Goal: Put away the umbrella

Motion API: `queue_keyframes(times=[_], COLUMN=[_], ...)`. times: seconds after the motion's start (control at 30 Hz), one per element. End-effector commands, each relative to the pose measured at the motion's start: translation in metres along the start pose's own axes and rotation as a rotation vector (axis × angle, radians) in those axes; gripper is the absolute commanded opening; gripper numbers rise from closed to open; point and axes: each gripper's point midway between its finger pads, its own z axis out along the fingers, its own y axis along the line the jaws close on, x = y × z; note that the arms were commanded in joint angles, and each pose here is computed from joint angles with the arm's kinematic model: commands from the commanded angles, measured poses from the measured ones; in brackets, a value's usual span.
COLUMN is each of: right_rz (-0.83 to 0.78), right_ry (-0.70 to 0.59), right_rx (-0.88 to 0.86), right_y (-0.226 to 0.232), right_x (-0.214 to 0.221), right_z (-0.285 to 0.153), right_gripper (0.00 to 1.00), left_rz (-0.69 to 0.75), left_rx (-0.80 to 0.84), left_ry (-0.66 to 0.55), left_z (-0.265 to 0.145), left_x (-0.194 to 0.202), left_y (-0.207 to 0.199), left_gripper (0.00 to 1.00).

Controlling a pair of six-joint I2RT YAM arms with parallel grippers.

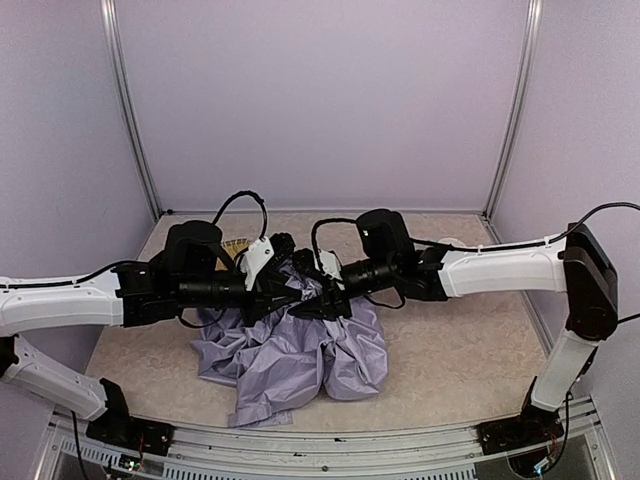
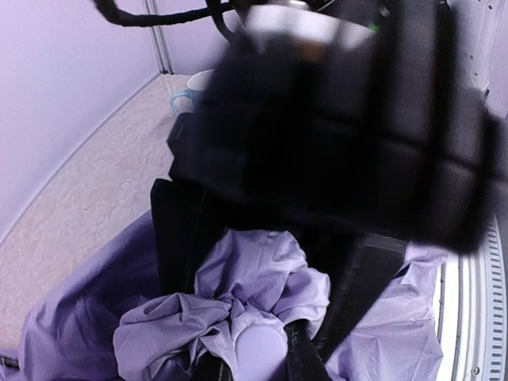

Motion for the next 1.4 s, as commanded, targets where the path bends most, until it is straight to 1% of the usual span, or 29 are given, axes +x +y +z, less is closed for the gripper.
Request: queue_keyframes(times=[0.0, 0.13, 0.2, 0.23, 0.27, 0.33, 0.43, 0.5, 0.57, 0.63, 0.7, 0.8, 0.83, 0.9, 0.97, 1.03, 1.07, 1.13, 1.17, 1.27, 1.37], right_rz=[0.039, 0.025, 0.014, 0.009, 0.007, 0.006, 0.021, 0.034, 0.047, 0.058, 0.072, 0.123, 0.147, 0.215, 0.279, 0.315, 0.335, 0.367, 0.379, 0.415, 0.449], right_ry=[0.021, 0.029, 0.035, 0.039, 0.043, 0.048, 0.063, 0.075, 0.081, 0.074, 0.064, 0.037, 0.030, 0.028, 0.032, 0.025, 0.021, 0.008, 0.001, -0.027, -0.086], right_rx=[-0.011, -0.002, 0.004, 0.005, 0.005, 0.003, -0.003, 0.004, 0.015, 0.023, 0.030, 0.044, 0.051, 0.080, 0.138, 0.208, 0.249, 0.323, 0.357, 0.414, 0.408], right_y=[0.004, 0.011, 0.012, 0.014, 0.015, 0.016, 0.017, 0.016, 0.015, 0.012, 0.009, -0.001, -0.006, -0.018, -0.031, -0.043, -0.049, -0.059, -0.064, -0.074, -0.073], right_x=[0.020, 0.024, 0.025, 0.025, 0.026, 0.027, 0.029, 0.032, 0.034, 0.033, 0.027, 0.004, -0.006, -0.028, -0.049, -0.070, -0.078, -0.096, -0.105, -0.133, -0.158], right_z=[0.016, 0.009, 0.005, 0.004, 0.003, 0.001, -0.001, -0.002, -0.005, -0.008, -0.009, -0.012, -0.014, -0.020, -0.032, -0.048, -0.056, -0.073, -0.082, -0.102, -0.114], right_gripper=[0.42, 0.28, 0.27, 0.25, 0.23, 0.20, 0.15, 0.15, 0.14, 0.12, 0.09, 0.04, 0.03, 0.01, 0.01, 0.01, 0.01, 0.03, 0.03, 0.03, 0.03], left_rz=[0.023, 0.029, 0.031, 0.032, 0.029, 0.020, 0.007, 0.005, 0.011, 0.015, 0.004, -0.012, -0.016, -0.045, -0.090, -0.141, -0.164, -0.212, -0.233, -0.266, -0.276], left_rx=[0.232, 0.248, 0.234, 0.223, 0.201, 0.168, 0.111, 0.086, 0.068, 0.046, 0.009, -0.060, -0.099, -0.203, -0.336, -0.471, -0.531, -0.633, -0.672, -0.722, -0.723], left_ry=[-0.174, -0.214, -0.231, -0.238, -0.242, -0.248, -0.254, -0.266, -0.288, -0.296, -0.292, -0.300, -0.320, -0.349, -0.382, -0.407, -0.416, -0.444, -0.458, -0.526, -0.581], left_z=[-0.005, -0.013, -0.017, -0.019, -0.021, -0.023, -0.030, -0.039, -0.050, -0.056, -0.060, -0.069, -0.076, -0.089, -0.106, -0.126, -0.134, -0.154, -0.163, -0.188, -0.205], left_x=[-0.052, -0.059, -0.063, -0.065, -0.065, -0.065, -0.066, -0.066, -0.068, -0.066, -0.063, -0.063, -0.065, -0.063, -0.065, -0.065, -0.064, -0.067, -0.068, -0.076, -0.084], left_y=[-0.051, -0.054, -0.052, -0.050, -0.046, -0.040, -0.027, -0.021, -0.017, -0.013, -0.006, 0.006, 0.011, 0.028, 0.050, 0.071, 0.080, 0.093, 0.098, 0.102, 0.098], left_gripper=[0.00, 0.00, 0.00, 0.06, 0.14, 0.32, 0.57, 0.68, 0.75, 0.78, 0.78, 0.78, 0.78, 0.80, 0.81, 0.85, 0.89, 0.97, 0.98, 0.99, 0.99])
